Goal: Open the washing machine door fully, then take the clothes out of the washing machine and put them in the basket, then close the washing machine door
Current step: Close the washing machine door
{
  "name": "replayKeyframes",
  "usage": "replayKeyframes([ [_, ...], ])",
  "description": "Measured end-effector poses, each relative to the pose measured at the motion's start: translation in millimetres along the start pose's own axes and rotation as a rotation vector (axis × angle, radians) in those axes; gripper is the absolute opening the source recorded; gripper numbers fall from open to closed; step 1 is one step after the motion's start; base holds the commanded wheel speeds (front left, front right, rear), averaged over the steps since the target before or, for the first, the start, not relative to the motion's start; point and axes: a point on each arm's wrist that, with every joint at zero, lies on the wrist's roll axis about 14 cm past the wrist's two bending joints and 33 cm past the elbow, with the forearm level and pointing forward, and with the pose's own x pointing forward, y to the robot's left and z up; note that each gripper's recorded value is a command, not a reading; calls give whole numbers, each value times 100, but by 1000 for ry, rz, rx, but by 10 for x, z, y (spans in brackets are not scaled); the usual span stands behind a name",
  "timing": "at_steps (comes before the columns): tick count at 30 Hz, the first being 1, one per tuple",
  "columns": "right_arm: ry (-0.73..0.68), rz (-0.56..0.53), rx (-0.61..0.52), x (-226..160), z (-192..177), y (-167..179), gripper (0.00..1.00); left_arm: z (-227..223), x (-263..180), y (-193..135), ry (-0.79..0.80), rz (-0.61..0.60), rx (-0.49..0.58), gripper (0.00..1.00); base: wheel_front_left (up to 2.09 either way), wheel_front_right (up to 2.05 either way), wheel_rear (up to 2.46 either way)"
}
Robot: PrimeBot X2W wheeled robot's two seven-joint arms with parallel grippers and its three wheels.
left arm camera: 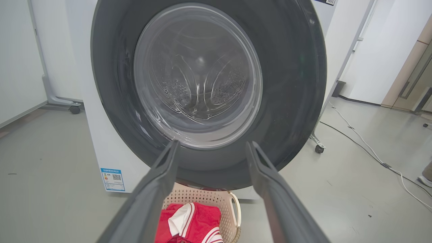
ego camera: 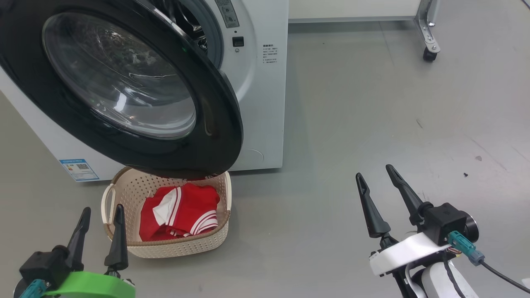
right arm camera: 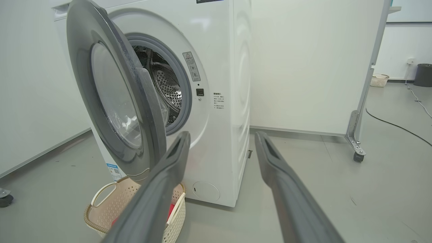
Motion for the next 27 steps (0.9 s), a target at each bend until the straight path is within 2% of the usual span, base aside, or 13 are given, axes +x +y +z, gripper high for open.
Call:
replayKeyframes([
  [27,3,-1,-3,-28,-8,-2,100,-47,-28,-101,3,-19,9,100,0,0,0],
])
